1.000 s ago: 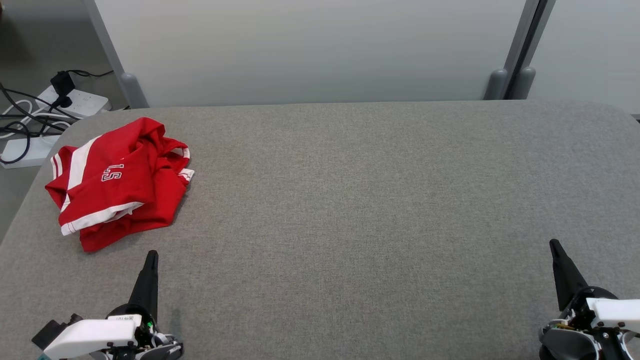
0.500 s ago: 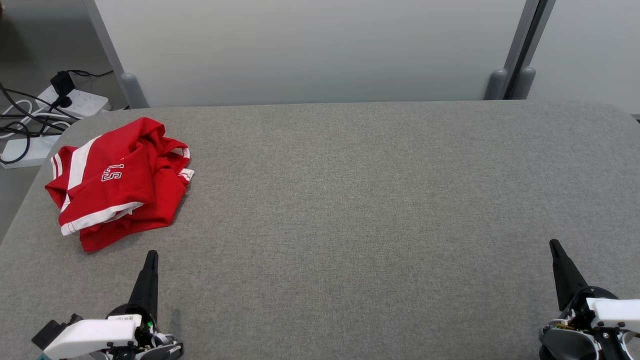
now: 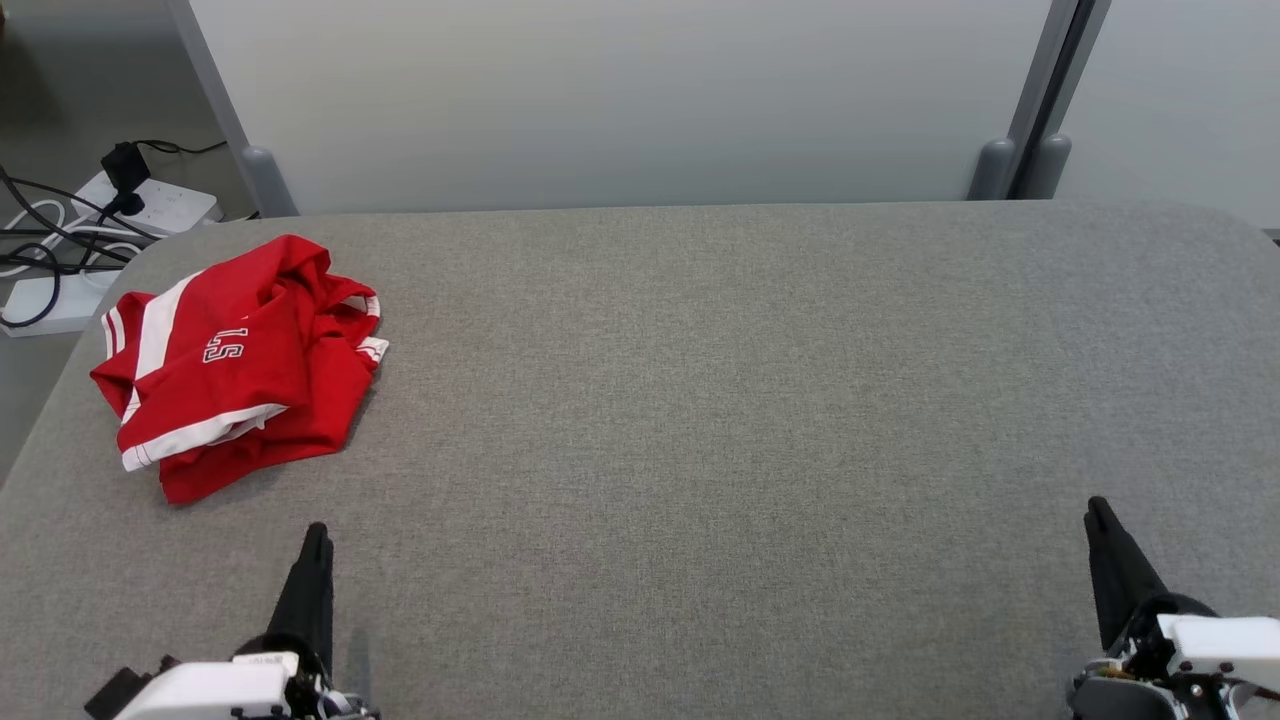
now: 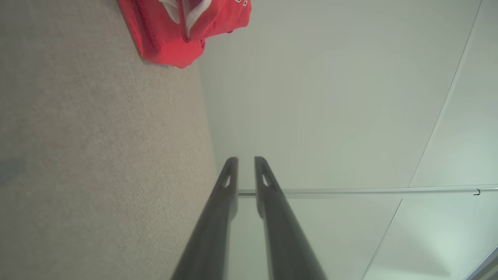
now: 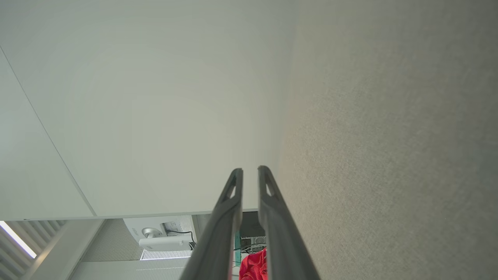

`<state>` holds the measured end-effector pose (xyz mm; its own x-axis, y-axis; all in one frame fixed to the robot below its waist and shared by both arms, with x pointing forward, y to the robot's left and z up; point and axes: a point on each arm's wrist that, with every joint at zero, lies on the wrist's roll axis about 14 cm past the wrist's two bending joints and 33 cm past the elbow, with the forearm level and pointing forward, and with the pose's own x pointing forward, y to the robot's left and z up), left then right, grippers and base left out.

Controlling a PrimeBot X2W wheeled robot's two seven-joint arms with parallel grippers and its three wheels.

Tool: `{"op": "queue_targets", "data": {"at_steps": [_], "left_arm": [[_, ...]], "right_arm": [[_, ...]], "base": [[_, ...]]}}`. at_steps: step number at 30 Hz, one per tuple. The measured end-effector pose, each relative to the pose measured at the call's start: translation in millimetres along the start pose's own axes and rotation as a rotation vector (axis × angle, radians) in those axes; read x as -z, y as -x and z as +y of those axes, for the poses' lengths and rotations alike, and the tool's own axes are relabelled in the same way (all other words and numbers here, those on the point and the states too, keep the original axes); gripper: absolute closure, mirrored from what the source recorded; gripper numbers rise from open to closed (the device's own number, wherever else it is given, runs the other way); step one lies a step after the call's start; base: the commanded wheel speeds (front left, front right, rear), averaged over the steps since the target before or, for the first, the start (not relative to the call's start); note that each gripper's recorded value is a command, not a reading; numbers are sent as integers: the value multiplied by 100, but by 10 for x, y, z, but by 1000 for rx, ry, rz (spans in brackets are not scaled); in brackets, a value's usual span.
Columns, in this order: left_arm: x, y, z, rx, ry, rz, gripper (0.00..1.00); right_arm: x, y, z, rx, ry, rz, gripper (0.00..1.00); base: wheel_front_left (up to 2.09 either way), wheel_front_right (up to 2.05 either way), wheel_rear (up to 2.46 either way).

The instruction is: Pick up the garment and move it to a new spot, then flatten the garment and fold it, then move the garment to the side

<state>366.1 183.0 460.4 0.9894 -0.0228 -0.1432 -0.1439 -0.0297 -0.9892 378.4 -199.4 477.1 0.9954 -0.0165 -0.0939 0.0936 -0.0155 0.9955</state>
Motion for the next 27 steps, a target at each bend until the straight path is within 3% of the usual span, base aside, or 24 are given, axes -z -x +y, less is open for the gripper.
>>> {"op": "queue_targets", "data": {"at_steps": [1, 2, 9, 27], "left_arm": [[16, 35, 86, -24, 6, 1, 0], [46, 170, 420, -123, 22, -4, 0], [59, 149, 391, -117, 0, -7, 0], [78, 10, 285, -98, -254, 11, 0]], "right_arm": [[14, 30, -76, 21, -5, 1, 0], [65, 156, -394, 116, -26, 1, 0], [91, 142, -362, 108, -3, 7, 0], [95, -39, -152, 59, 202, 15, 0]], "base": [[0, 0, 0], [0, 0, 0], [0, 0, 0], [0, 0, 0]]}}
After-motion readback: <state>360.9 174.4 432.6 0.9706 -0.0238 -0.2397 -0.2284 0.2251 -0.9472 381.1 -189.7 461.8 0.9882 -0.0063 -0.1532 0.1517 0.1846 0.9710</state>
